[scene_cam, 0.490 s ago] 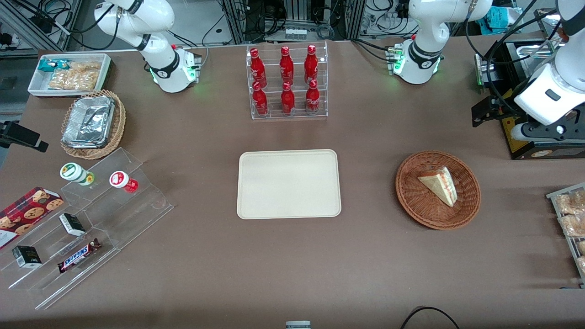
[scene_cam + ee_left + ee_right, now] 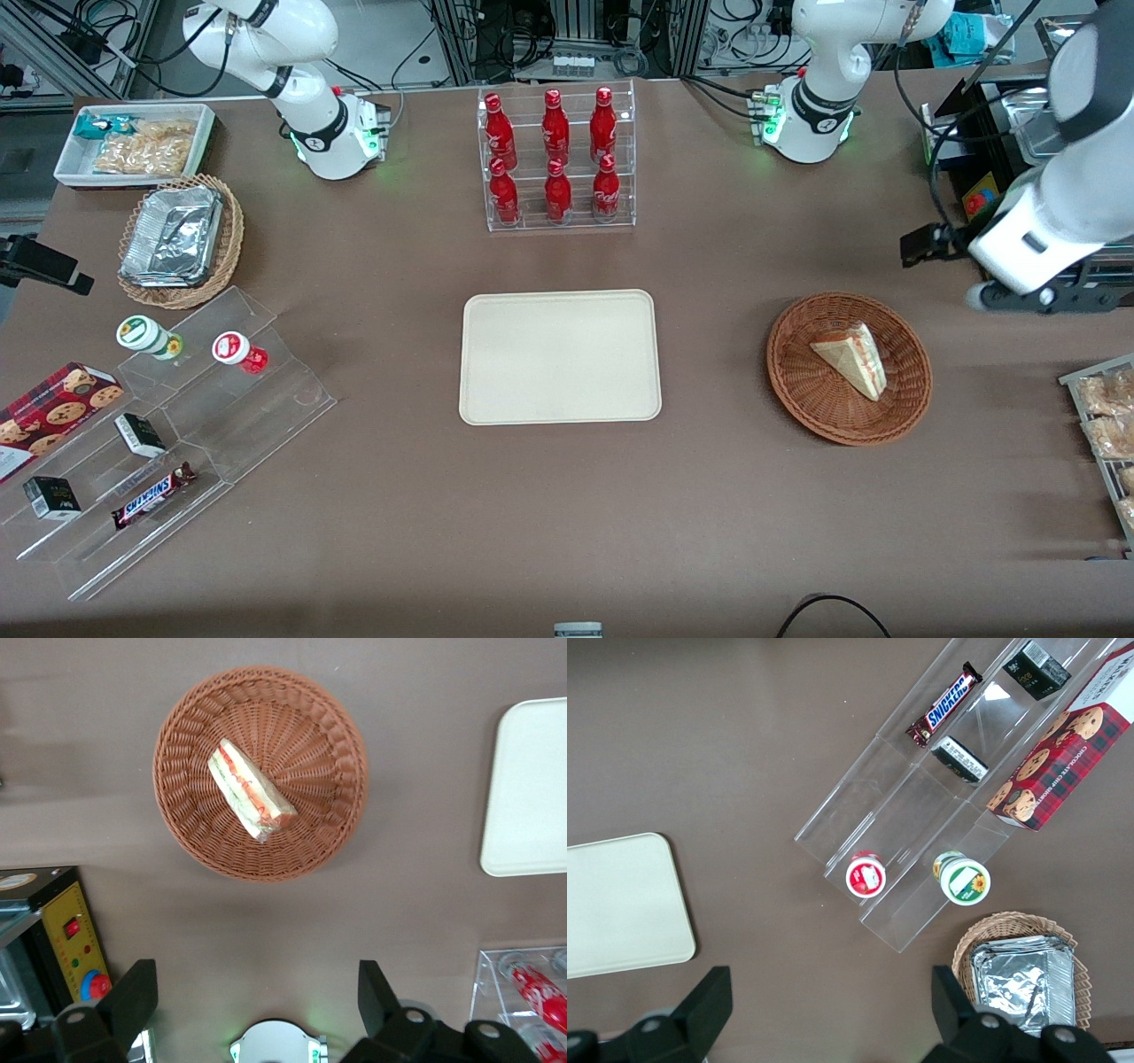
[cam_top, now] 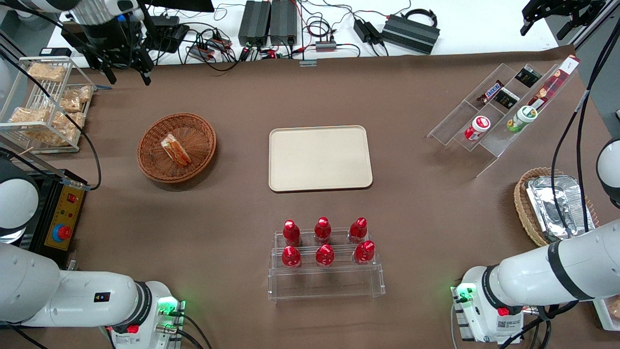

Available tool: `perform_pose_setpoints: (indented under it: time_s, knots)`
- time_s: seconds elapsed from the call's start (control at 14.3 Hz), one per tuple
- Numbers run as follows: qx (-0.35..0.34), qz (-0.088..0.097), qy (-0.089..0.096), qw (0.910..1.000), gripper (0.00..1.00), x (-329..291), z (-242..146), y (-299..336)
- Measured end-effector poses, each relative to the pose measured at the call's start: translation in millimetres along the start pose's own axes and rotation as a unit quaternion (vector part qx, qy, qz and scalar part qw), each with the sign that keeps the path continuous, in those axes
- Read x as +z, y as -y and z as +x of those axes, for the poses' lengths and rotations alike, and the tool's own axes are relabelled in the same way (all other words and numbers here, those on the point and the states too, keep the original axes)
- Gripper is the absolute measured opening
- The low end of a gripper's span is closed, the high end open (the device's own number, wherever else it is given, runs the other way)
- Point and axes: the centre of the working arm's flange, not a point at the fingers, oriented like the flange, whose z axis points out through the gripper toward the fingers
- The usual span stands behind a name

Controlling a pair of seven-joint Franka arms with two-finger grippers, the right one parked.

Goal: Place sandwich from basket to tray
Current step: 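Move the left gripper down over the sandwich in the wicker basket, then close the left gripper on the wrapped sandwich's crust edge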

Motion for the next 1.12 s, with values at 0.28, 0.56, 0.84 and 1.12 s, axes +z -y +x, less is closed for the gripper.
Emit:
perform_pose_setpoints:
  time_s: [0.28, 0.56, 0.84, 1.12]
  knots:
    - [-0.008, -0.001, -0.024, 0.9997, 1.00, 83, 17, 9]
    - [-0.074, -0.007, -0.056, 0.9957, 1.00, 148, 8, 18]
    - [-0.215, -0.025, -0.095, 0.9715, 1.00, 190, -1, 18]
    - [-0.355, -0.041, -0.095, 0.9293, 1.00, 207, -1, 17]
